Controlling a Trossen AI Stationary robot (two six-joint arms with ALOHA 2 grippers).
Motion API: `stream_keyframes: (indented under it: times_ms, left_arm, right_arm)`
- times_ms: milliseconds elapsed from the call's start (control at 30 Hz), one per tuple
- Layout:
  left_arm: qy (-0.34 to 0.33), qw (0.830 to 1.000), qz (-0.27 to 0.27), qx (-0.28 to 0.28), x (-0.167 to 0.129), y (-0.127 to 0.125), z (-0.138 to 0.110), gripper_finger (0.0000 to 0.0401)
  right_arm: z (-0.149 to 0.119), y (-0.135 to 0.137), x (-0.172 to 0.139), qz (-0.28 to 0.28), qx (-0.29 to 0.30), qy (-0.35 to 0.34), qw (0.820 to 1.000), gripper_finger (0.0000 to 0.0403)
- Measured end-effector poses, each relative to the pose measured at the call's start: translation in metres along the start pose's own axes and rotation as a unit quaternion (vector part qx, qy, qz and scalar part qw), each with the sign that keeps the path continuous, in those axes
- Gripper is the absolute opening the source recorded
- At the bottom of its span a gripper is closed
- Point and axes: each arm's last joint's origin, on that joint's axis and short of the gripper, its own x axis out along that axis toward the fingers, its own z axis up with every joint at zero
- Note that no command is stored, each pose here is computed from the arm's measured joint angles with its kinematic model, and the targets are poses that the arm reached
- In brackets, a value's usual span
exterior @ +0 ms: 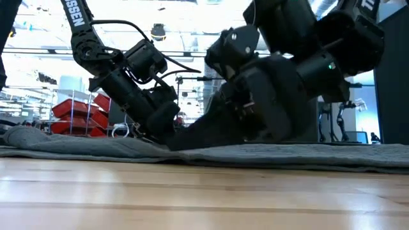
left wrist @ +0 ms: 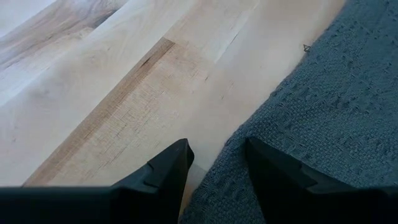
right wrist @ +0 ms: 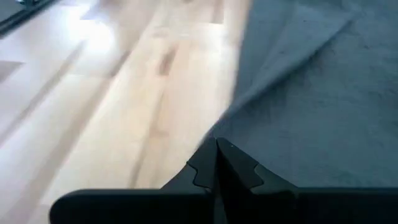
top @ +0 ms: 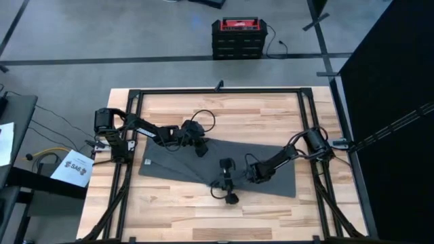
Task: Roll towel
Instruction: Fold the gray towel
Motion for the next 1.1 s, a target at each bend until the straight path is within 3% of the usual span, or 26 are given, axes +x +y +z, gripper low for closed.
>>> stream_keyframes:
  times_ms: [200,400,700,900,1100]
  left_arm:
    - [0.0,1.0,0.0,0.0,0.0,0.0,0.0,0.0153]
    - [-0.002,1.0,-0.002,0.004,-0.011,0.001,0.005,0.0153]
    - [-0.025,0.999,0.043,0.022,-0.09,0.014,0.028,0.0153]
    - [-0.078,0.997,-0.026,0.002,-0.147,-0.003,0.028,0.0153]
    - [-0.028,0.993,-0.117,-0.016,-0.158,-0.039,-0.024,0.0153]
  right_arm:
    - [0.018,-0.008,-0.008,-0.026,-0.023,-0.024,0.999,0.0]
    - [0.016,-0.027,-0.007,-0.052,-0.026,0.006,0.998,0.0]
    - [0.02,-0.048,-0.008,-0.074,-0.04,0.014,0.996,0.0]
    - [0.013,-0.08,-0.01,-0.107,-0.038,0.066,0.991,0.0]
    - [0.023,-0.104,-0.033,-0.109,-0.037,0.07,0.991,0.0]
